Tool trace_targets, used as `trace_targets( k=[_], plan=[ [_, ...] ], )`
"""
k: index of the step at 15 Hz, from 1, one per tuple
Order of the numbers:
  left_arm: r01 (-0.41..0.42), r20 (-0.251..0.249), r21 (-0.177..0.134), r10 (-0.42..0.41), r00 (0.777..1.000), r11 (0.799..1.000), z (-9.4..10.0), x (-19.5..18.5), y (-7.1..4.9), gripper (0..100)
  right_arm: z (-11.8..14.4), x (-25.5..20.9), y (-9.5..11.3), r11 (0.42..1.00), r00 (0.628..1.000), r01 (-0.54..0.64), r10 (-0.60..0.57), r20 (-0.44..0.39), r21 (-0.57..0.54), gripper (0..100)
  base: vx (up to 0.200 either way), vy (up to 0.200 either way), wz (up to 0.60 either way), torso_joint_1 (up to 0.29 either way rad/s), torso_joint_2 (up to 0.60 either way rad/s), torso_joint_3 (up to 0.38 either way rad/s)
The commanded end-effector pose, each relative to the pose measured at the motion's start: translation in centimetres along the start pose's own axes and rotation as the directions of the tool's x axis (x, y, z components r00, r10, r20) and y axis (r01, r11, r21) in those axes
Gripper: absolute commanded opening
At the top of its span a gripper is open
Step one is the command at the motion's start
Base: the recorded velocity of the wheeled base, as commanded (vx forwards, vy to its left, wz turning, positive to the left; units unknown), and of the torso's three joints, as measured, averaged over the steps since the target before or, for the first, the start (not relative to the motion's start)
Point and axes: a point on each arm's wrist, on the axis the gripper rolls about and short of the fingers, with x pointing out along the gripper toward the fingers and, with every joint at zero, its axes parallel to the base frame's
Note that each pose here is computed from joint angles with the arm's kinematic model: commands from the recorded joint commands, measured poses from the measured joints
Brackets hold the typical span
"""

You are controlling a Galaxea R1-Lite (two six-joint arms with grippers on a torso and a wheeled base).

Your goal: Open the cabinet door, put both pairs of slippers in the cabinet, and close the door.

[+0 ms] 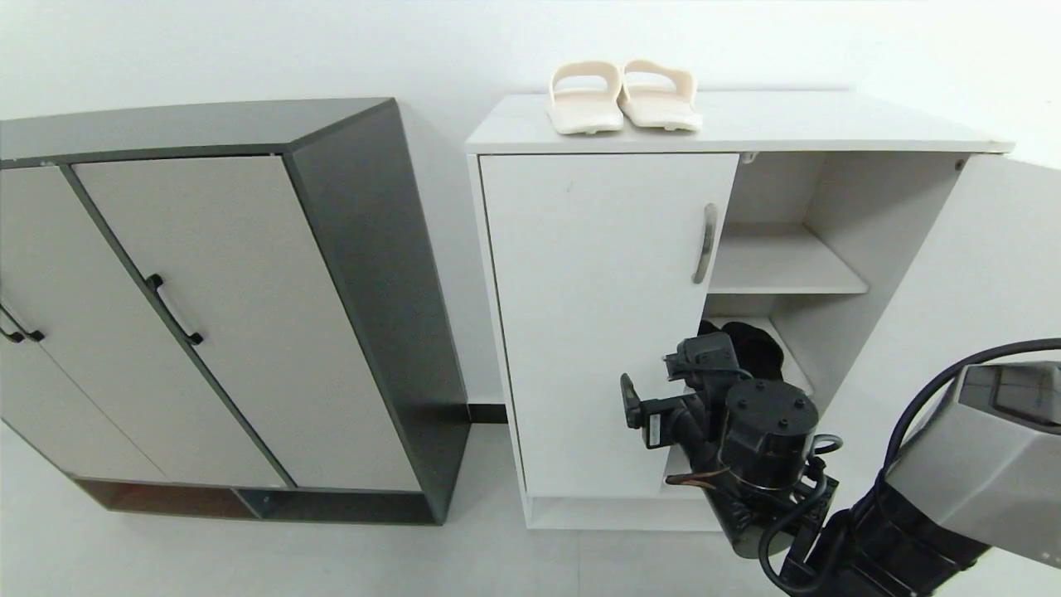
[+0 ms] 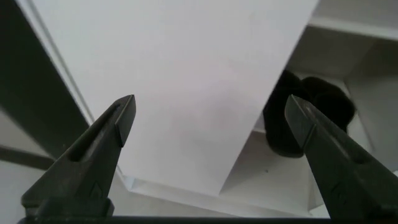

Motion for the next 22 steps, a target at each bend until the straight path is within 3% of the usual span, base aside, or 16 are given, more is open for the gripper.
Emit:
trace_targets(
  k=[1, 22],
  plan=[
    [0.000, -0.001, 0.000, 0.000, 1.000, 1.000, 0.01, 0.01, 0.00, 0, -0.04, -0.01, 0.03, 1.000, 1.000, 0.001, -0.001, -0.001, -0.002, 100, 0.000, 0.000, 0.00, 0.119, -0.47, -0.354],
    [0.000, -0.001, 0.001, 0.000, 1.000, 1.000, 0.01, 0.01, 0.00, 0, -0.68, -0.30, -0.13, 1.000, 1.000, -0.003, 0.002, -0.028, -0.028, 100, 0.000, 0.000, 0.00, 0.185, -0.51, -0.319]
  ],
)
